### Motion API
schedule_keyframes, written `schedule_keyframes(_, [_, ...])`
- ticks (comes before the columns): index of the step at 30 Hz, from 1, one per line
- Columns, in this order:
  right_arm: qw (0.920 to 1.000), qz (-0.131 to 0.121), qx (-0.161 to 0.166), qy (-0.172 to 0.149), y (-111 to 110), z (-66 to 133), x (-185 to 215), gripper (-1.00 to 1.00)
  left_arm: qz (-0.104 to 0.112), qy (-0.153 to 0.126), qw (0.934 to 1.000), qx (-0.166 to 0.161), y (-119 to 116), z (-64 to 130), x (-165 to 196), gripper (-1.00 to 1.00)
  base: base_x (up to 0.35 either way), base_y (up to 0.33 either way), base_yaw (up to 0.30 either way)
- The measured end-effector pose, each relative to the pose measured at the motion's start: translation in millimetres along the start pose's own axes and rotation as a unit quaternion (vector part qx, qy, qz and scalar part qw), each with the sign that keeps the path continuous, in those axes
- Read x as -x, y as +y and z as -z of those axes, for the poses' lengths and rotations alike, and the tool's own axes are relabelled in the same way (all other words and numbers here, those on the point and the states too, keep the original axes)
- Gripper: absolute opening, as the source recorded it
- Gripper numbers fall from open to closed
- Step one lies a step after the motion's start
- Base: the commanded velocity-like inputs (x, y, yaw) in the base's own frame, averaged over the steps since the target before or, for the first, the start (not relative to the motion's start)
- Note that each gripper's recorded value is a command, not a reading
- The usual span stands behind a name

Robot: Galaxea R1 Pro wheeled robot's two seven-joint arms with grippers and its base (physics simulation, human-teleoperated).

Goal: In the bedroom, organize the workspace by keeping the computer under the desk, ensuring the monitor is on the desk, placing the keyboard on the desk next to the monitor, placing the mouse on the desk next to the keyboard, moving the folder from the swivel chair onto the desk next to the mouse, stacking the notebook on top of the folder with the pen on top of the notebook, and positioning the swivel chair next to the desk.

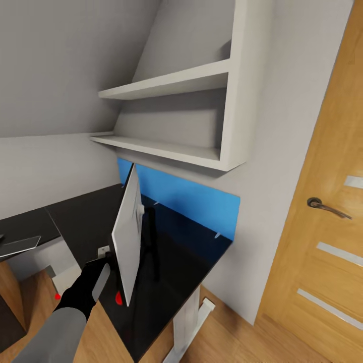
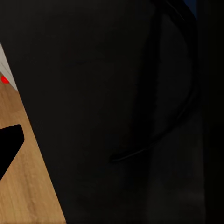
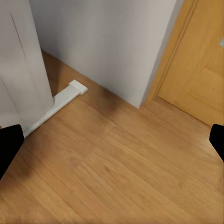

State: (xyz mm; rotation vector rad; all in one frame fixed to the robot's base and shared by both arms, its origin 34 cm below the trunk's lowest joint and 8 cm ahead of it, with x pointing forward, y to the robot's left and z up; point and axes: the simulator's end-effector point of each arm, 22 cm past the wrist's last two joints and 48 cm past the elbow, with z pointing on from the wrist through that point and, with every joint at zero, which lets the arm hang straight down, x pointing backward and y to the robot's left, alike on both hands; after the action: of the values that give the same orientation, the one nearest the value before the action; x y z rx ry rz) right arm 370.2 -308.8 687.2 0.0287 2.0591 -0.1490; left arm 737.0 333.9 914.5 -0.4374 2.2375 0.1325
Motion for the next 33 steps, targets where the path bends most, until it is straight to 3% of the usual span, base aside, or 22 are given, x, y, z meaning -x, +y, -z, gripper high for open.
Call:
schedule_keyframes(11, [1.0, 0.0, 0.0, -0.001, 0.0, -0.1, 0.5, 1.0, 0.0, -0.001, 1.0, 0.0, -0.2, 0.7, 0.7, 1.0, -0.004, -0.003, -0.018])
schedule_keyframes(33, [1.0, -0.001, 0.0, -0.008, 0.0, -2.7, 6.4, 1.0, 0.003, -0.011, 0.9999, -0.002, -0.6, 8.7, 11.3, 1.0, 0.0, 0.0, -0.128])
